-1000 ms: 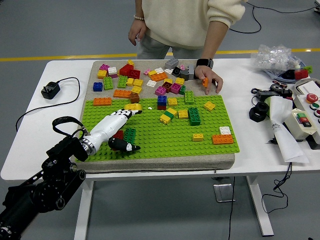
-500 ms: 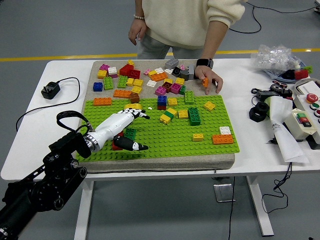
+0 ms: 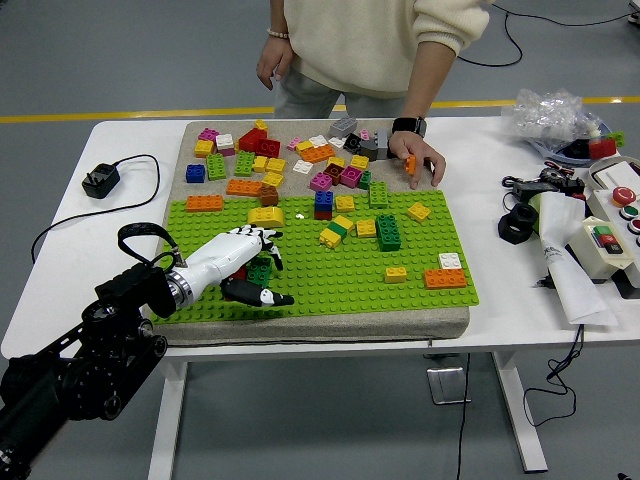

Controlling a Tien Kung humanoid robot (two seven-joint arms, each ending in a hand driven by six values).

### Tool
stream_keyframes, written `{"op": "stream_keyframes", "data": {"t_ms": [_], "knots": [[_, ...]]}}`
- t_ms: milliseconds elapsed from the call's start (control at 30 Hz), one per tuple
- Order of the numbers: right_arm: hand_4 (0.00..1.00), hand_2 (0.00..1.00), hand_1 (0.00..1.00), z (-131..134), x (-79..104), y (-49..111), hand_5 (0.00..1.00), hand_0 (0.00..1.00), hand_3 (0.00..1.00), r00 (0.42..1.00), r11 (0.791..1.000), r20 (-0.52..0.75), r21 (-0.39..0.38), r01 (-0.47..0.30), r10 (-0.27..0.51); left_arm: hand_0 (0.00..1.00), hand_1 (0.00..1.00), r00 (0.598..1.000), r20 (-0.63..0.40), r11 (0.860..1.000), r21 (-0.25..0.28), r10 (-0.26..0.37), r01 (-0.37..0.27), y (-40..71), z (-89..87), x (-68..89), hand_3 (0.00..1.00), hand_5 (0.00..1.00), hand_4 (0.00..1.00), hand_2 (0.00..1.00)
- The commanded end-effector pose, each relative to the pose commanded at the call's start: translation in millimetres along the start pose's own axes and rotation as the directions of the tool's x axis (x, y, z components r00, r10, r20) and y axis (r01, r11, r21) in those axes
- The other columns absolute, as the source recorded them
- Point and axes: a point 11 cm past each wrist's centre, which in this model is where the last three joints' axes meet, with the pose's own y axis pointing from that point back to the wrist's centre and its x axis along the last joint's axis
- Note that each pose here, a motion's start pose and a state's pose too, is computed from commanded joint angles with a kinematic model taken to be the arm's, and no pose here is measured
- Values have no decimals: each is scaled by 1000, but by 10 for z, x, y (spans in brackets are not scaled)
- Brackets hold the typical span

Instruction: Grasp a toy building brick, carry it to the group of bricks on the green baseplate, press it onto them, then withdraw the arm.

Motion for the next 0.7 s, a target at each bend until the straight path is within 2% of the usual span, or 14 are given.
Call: {"op": "stream_keyframes", "data": {"t_ms": [300, 700], "knots": [[907, 751, 705, 0, -13, 1, 551, 789, 715, 1000, 1000, -6, 0, 1, -1, 998, 998, 1000, 6, 1000, 4, -18, 18, -46, -6, -39, 573, 685, 977, 966], [907, 751, 703, 11, -20, 1, 551, 790, 715, 1000, 1000, -15, -4, 2, -2, 998, 998, 1000, 5, 999, 30, -10, 10, -97, -77, 10, 588, 693, 971, 968]]}}
